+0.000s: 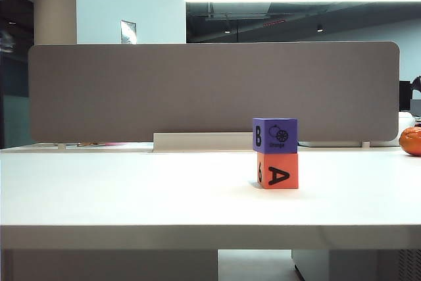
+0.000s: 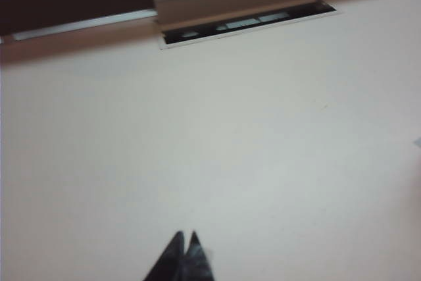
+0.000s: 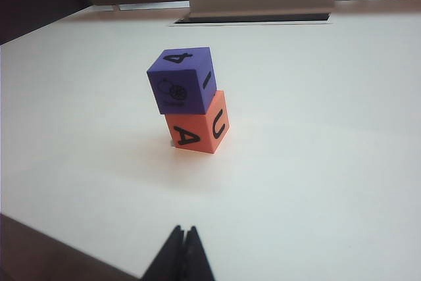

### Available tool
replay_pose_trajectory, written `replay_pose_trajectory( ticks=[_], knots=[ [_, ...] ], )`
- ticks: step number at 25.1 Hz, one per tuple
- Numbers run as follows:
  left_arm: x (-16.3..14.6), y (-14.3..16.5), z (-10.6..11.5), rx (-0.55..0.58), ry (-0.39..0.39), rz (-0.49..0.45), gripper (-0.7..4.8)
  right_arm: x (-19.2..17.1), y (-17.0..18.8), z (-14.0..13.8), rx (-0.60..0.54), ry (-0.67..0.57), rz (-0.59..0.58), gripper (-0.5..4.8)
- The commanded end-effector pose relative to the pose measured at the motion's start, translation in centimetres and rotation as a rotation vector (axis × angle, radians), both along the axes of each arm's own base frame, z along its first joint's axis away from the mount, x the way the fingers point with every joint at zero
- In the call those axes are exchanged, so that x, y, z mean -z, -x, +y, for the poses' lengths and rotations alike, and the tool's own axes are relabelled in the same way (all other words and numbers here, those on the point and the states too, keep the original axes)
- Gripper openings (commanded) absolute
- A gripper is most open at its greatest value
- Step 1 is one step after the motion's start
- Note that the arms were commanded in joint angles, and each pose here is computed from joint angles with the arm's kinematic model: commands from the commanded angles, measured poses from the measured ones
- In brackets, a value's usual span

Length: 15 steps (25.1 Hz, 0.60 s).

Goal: Stack one letter block on top of another letter block.

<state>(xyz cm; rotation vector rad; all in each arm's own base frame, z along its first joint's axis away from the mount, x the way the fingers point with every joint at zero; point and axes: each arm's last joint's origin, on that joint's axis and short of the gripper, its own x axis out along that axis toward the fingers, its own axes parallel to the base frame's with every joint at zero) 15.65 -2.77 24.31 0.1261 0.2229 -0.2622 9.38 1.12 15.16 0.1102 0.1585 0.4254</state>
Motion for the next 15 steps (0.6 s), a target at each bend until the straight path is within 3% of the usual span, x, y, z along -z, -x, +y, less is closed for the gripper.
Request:
replay_pose_trajectory(
  ticks=[1, 7, 15],
  knots=[
    [1.3, 1.7, 0.9, -0.036, 0.015, -0.098, -0.06, 0.0, 0.0, 0.0, -0.001, 0.0, -0.012, 0.0],
    [4.2, 4.2, 2.3, -0.088, 0.075, -0.192, -0.06, 0.0, 0.0, 0.0, 0.0, 0.0, -0.012, 0.0],
    [6.0, 5.4, 2.6, -0.11, 0.076, -0.265, -0.06, 0.0, 0.0, 0.0, 0.0, 0.0, -0.012, 0.0]
  ],
)
